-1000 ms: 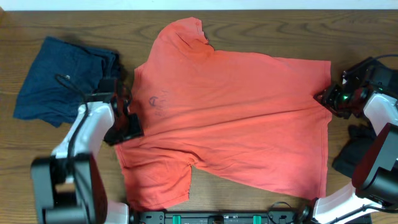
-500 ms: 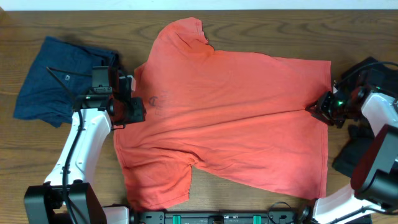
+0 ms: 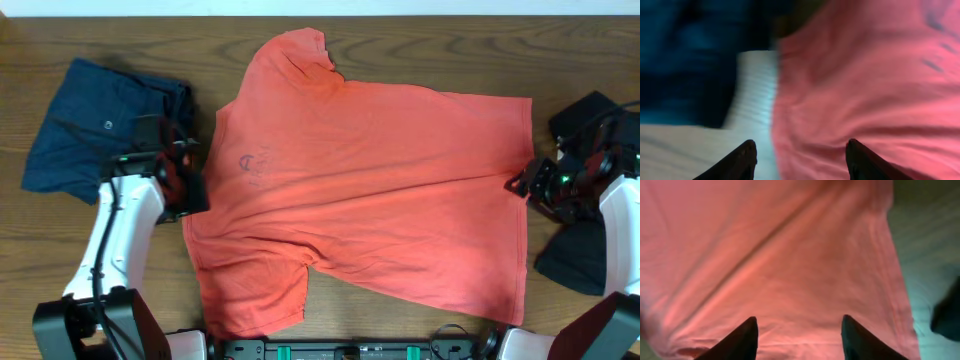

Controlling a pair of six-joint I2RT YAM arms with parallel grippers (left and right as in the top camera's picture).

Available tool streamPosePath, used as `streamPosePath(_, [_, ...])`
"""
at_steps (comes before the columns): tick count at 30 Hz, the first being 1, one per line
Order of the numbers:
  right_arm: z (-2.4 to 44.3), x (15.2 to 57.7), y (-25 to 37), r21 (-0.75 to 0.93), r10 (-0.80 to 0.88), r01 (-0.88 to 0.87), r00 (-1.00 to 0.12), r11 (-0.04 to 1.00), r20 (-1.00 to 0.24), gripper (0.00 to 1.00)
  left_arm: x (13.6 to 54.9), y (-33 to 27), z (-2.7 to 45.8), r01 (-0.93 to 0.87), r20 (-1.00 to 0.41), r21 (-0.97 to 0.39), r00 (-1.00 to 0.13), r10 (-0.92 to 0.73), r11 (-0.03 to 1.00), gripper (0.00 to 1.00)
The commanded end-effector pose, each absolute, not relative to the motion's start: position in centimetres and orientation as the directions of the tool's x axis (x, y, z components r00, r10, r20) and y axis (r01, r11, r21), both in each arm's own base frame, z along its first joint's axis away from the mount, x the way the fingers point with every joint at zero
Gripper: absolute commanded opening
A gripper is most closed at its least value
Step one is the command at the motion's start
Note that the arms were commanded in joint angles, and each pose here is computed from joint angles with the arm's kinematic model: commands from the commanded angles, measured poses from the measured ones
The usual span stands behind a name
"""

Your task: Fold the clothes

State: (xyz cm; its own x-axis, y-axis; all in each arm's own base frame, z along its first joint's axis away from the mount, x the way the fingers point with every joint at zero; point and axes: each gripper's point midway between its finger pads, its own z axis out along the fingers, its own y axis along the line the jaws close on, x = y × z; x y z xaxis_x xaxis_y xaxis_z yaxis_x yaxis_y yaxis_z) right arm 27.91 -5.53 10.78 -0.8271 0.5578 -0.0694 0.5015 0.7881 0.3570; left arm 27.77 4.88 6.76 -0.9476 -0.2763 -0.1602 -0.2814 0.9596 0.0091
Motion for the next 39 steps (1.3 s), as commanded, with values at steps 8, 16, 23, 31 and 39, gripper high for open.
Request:
streamPosePath(8, [5.3,24.4,-7.8,0.316,0.638,0.624,-0.767,0.715,0.07,0.56,27.3,6.4,3.7,-0.348,-0.049,-0.011,-0.936,-0.348,0.938,0.64])
streamPosePath(16, [3.9,22.5,-8.3,0.322,0.682,0.683,-0.718,0.655,0.137,0.57,26.8,5.2,0.3,-0.322,0.07,-0.055,-0.945,-0.318,0.945,0.64])
streamPosePath(23, [1.8,20.5,-7.4,0.282,0.717,0.738,-0.67,0.613,0.195,0.62,27.3,5.2,-1.3,-0.323,0.08,-0.064,-0.945,-0.318,0.944,0.52])
streamPosePath(31, [-0.1,20.4,-9.7,0.194,0.755,0.757,-0.648,0.625,0.097,0.62,30.1,3.1,-1.0,-0.309,0.002,-0.229,-0.948,-0.317,0.923,0.24])
streamPosePath(39, [-0.5,19.4,-9.8,0.152,0.757,0.763,-0.644,0.628,0.108,0.63,30.3,3.1,-1.0,-0.307,-0.005,-0.229,-0.949,-0.317,0.924,0.23])
